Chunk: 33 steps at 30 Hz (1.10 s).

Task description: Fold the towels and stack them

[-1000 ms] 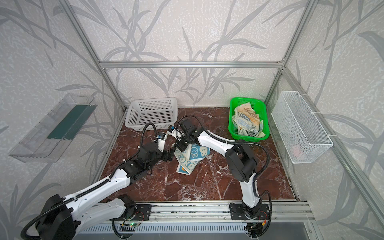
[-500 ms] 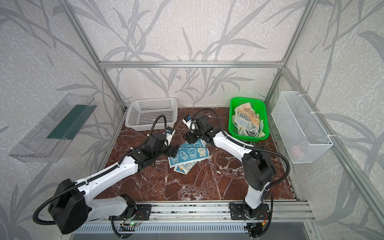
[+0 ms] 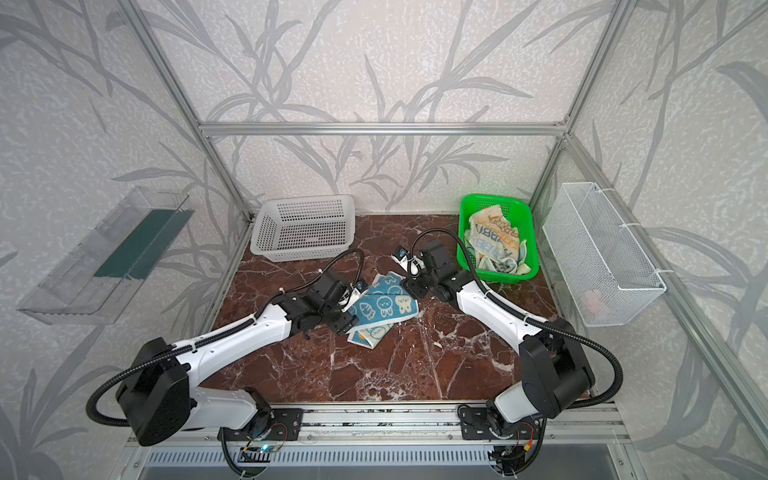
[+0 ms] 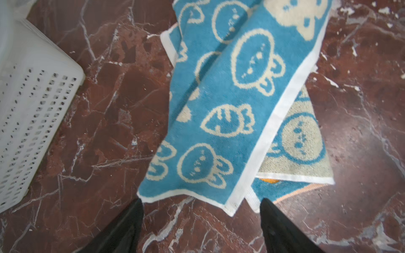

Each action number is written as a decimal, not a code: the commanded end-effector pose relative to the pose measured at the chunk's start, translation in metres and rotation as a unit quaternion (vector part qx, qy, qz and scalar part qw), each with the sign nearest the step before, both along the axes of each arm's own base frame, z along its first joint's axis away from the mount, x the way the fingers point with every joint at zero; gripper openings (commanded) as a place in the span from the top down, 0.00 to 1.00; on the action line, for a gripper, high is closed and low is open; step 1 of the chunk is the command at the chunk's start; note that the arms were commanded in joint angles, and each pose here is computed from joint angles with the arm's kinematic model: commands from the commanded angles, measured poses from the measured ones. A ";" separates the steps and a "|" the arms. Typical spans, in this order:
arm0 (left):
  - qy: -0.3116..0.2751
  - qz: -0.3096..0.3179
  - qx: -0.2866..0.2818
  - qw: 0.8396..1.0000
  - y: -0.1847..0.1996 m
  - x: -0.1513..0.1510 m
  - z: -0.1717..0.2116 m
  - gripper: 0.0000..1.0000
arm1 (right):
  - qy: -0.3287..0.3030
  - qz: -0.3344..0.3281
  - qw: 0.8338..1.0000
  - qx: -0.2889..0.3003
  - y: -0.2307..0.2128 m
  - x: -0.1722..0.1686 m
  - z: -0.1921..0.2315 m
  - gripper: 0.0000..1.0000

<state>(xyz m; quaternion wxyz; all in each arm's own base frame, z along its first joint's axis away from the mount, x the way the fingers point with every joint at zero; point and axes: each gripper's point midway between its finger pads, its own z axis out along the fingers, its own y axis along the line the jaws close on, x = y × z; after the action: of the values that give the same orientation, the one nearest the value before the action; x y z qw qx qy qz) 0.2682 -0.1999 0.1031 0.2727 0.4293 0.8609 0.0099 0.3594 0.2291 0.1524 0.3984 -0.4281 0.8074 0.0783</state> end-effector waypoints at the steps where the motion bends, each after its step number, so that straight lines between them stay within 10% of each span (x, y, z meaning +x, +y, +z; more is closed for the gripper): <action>1: 0.038 -0.025 0.068 0.997 0.017 -0.034 -0.019 0.15 | -0.024 0.013 0.999 -0.018 -0.006 -0.001 0.005 0.29; 21: 0.052 -0.053 0.108 0.991 0.020 -0.034 -0.076 0.29 | -0.048 -0.061 0.996 0.036 -0.057 0.008 0.006 0.32; 33: 0.098 -0.052 0.115 0.987 0.028 -0.035 -0.107 0.56 | -0.047 -0.067 0.996 0.039 -0.059 0.008 -0.003 0.33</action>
<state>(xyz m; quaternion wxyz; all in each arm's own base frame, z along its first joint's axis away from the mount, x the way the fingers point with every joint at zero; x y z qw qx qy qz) 0.2470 -0.1840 0.0200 0.1920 0.4877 0.8500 0.0521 0.3644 0.1676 0.1444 0.4454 -0.3672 0.8147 0.0558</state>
